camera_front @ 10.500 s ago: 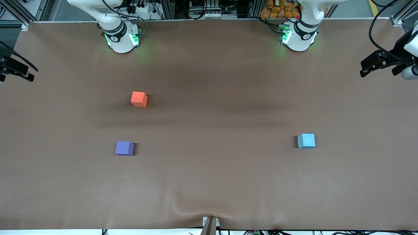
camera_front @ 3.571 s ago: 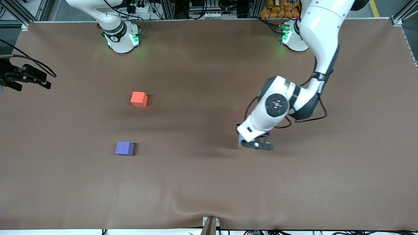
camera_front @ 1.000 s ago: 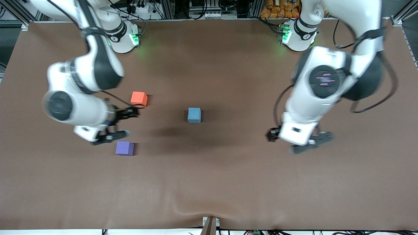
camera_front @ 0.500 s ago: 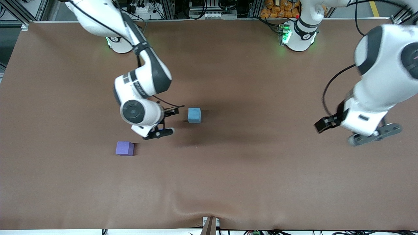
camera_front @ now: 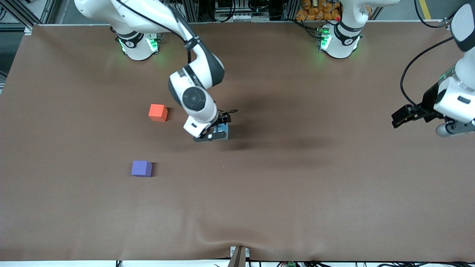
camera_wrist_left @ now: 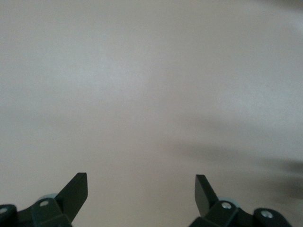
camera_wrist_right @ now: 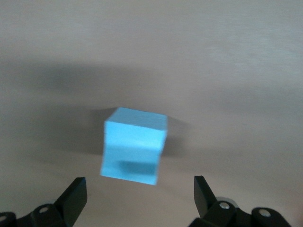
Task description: Place blue block between orange and purple blocks
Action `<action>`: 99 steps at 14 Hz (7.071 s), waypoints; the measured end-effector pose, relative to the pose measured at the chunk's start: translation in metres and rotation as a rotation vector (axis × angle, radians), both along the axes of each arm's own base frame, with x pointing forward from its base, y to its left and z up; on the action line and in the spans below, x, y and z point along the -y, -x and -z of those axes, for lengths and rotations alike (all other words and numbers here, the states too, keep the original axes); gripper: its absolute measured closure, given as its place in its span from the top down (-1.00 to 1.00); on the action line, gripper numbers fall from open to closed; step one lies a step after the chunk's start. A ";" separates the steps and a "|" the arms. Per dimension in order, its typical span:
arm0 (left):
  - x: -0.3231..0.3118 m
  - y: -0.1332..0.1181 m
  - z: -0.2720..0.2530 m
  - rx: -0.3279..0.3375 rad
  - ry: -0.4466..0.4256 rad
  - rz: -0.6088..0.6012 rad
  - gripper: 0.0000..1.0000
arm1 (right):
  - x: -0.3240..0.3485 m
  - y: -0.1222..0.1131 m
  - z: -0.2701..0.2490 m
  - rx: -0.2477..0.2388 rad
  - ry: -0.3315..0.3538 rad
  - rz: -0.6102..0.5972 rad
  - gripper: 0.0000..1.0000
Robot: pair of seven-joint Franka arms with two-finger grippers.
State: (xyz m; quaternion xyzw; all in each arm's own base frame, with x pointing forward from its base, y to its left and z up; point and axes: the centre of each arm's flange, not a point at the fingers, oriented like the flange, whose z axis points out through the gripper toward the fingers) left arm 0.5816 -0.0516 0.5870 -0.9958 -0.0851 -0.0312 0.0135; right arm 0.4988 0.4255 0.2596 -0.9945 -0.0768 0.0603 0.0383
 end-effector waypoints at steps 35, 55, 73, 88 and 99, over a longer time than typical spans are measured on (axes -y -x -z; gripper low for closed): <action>-0.012 0.017 -0.005 0.000 0.012 0.064 1.00 | 0.002 -0.010 0.036 0.128 0.030 0.126 0.07; -0.003 0.011 0.010 -0.019 0.011 0.079 1.00 | 0.314 -0.062 -0.019 -0.087 -0.006 0.200 -0.02; -0.002 0.009 0.014 -0.022 0.010 0.080 1.00 | 0.325 -0.078 0.029 -0.083 0.013 0.243 1.00; -0.006 0.010 0.008 -0.011 0.011 0.074 1.00 | 0.490 -0.043 -0.325 0.008 -0.024 0.271 1.00; -0.013 0.060 -0.055 0.001 0.043 0.063 1.00 | 0.469 -0.014 -0.386 0.010 0.074 0.208 1.00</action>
